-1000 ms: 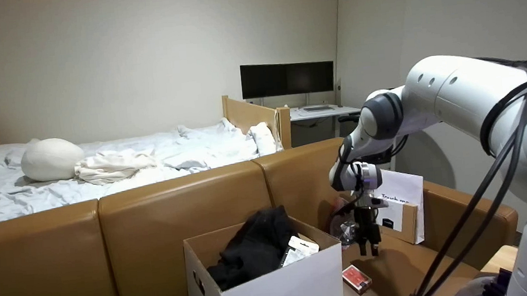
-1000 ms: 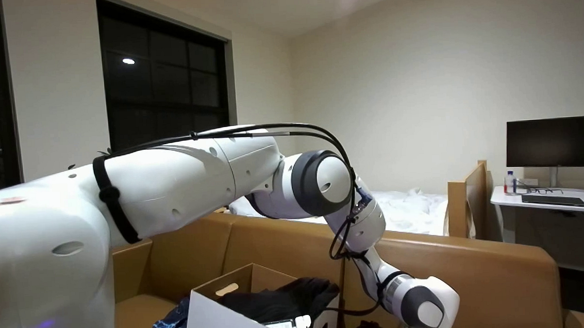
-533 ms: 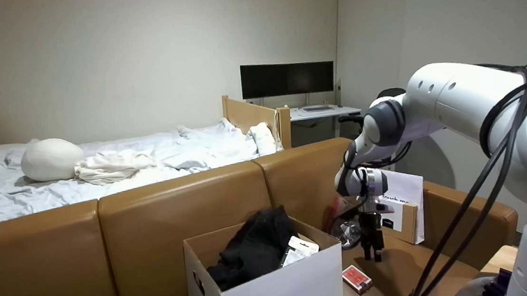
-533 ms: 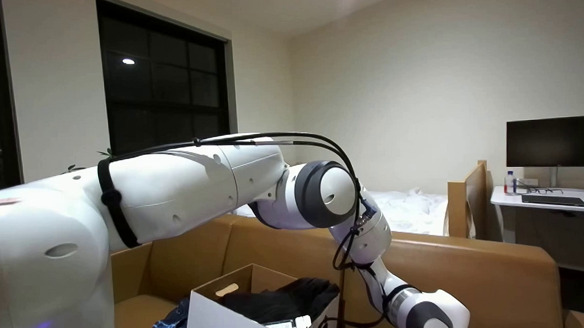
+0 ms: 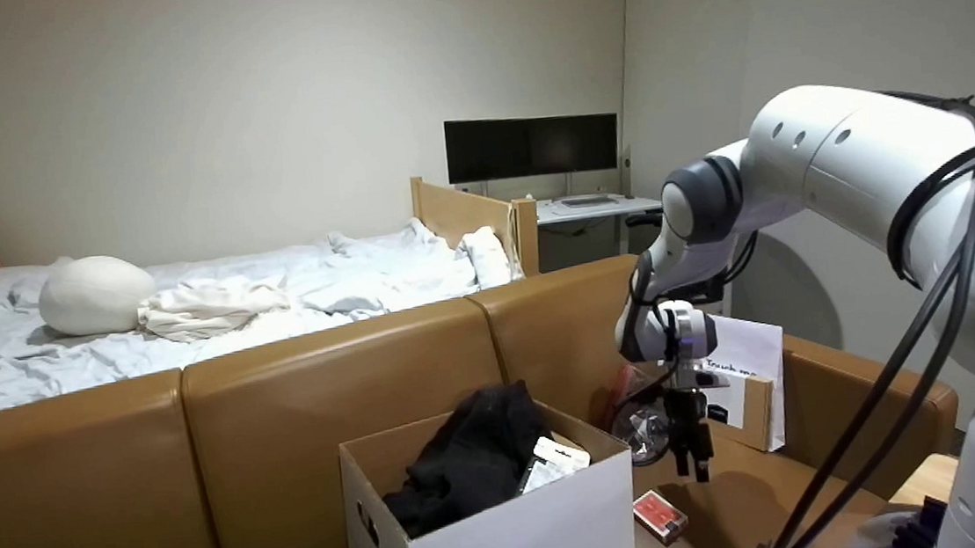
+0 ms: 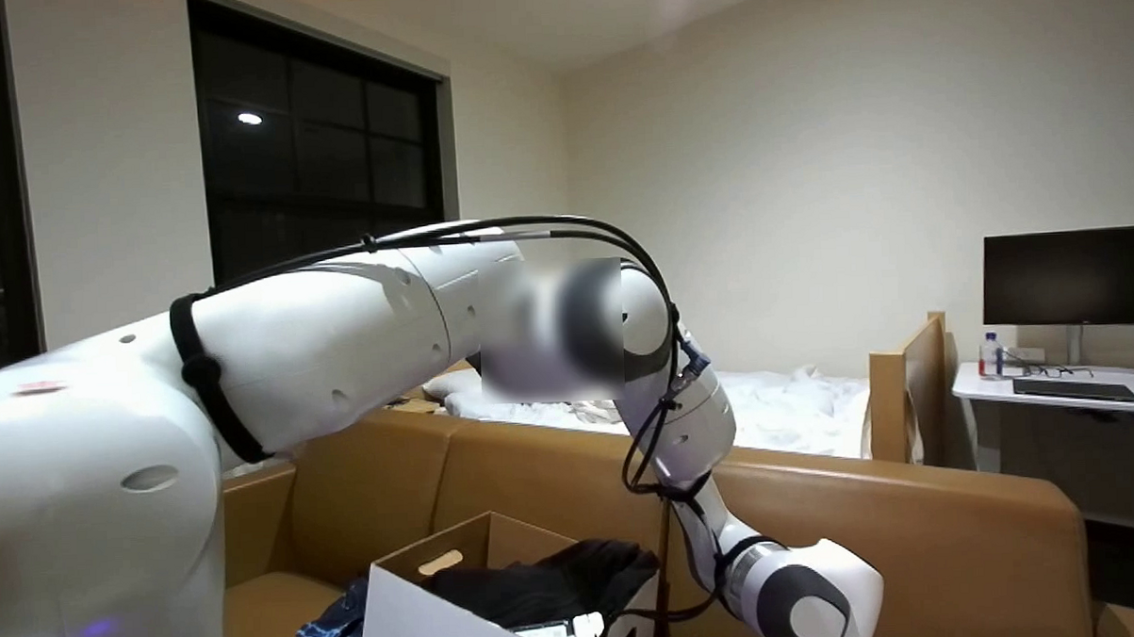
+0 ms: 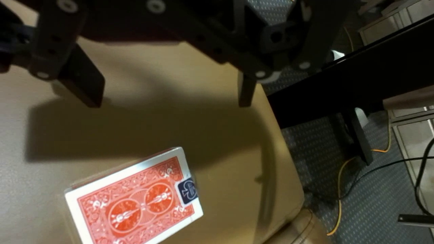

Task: Pick up the packet and the card box and put them in the storage box

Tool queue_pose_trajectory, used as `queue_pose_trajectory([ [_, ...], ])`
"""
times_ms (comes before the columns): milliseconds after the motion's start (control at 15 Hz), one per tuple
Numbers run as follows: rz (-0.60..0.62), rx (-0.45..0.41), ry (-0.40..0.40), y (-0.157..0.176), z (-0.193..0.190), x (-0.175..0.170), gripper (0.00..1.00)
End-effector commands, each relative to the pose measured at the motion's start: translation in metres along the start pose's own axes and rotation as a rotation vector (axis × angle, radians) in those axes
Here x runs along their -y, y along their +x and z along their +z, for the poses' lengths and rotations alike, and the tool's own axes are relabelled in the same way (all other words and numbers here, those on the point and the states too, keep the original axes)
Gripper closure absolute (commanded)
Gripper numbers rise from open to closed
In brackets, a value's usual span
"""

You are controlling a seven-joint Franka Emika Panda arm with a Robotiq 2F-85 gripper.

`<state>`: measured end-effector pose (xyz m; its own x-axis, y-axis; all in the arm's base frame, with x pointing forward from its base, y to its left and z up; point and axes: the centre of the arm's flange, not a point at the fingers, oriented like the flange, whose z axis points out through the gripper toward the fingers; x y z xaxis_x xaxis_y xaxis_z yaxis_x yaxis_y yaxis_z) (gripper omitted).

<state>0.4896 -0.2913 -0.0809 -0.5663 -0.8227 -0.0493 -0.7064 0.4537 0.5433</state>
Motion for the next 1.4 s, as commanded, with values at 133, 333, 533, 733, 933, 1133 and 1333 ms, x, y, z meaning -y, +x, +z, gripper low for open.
queue_pose_trajectory([
  [133,-0.069,0.096,0.211,0.004,0.011,-0.072,0.00],
  [333,-0.168,0.080,0.346,-0.002,0.031,-0.082,0.00],
  [533,-0.251,0.095,0.476,-0.014,0.035,-0.085,0.00],
  [733,-0.333,0.156,0.578,-0.031,0.025,-0.070,0.00],
  [933,-0.405,0.189,0.556,-0.044,0.010,-0.052,0.00],
  [1133,-0.468,0.210,0.407,-0.047,0.014,-0.038,0.00],
  [1333,-0.489,0.211,0.316,-0.051,0.025,-0.033,0.00],
])
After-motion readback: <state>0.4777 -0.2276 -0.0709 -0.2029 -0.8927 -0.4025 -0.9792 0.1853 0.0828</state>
